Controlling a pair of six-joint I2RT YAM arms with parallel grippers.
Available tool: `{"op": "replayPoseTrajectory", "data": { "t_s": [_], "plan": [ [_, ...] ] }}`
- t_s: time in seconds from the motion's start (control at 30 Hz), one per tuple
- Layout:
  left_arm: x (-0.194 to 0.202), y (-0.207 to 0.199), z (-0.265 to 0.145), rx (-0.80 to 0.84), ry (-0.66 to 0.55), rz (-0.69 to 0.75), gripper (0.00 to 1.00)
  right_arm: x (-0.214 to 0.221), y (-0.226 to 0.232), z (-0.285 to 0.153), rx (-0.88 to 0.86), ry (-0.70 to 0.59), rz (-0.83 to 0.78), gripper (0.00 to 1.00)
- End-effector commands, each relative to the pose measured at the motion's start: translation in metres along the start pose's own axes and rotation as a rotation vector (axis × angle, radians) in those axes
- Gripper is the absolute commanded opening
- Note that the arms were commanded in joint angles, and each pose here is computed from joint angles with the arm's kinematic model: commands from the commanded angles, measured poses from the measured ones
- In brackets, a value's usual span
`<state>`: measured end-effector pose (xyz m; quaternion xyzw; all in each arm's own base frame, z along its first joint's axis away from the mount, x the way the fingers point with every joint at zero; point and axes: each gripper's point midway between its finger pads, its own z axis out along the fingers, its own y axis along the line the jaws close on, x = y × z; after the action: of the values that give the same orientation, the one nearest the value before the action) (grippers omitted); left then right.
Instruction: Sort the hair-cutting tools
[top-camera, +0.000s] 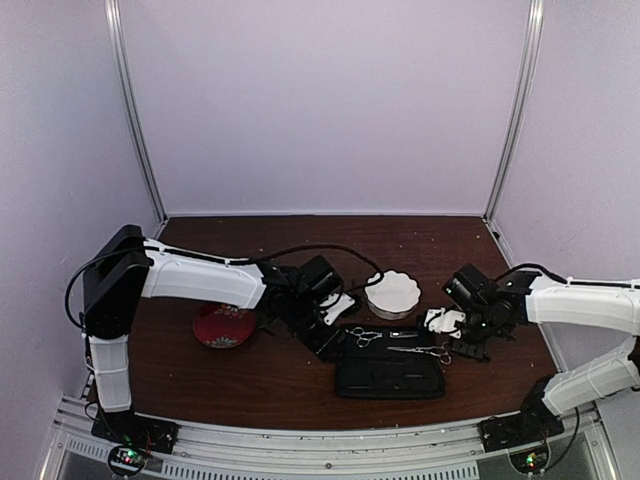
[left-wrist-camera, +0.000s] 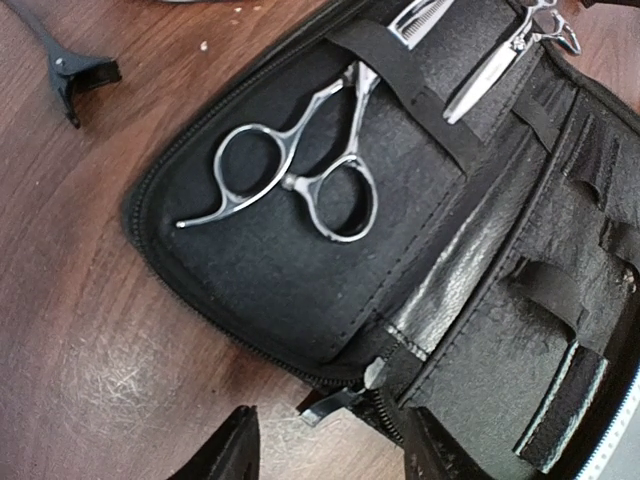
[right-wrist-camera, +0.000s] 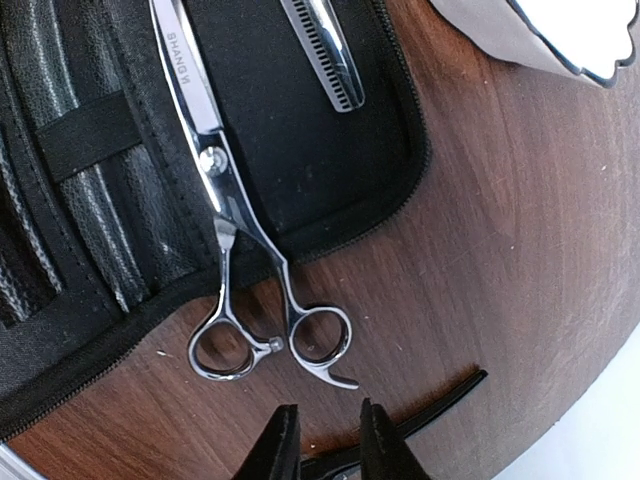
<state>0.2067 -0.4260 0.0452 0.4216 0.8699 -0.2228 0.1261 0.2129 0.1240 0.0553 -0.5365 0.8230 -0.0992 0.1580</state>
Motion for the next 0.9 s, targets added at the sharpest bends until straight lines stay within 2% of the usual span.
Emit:
{"op": "replayPoseTrajectory", "data": {
  "t_s": [0.0,0.33,0.87],
  "plan": [
    [-0.007,-0.004,-0.005,0.028,-0.033,-0.016,0.52,-0.010,-0.006,0.003,-0.047,-0.044,0.035,0.21],
    [-0.005,-0.003,-0.001,0.032,-0.031,-0.024,0.52,-0.018,-0.022,0.020,-0.119,-0.039,0.115,0.20],
    [-0.002,-0.003,0.003,0.035,-0.023,-0.021,0.51,-0.010,-0.011,0.034,-0.198,0.016,0.086,0.18]
  ]
}}
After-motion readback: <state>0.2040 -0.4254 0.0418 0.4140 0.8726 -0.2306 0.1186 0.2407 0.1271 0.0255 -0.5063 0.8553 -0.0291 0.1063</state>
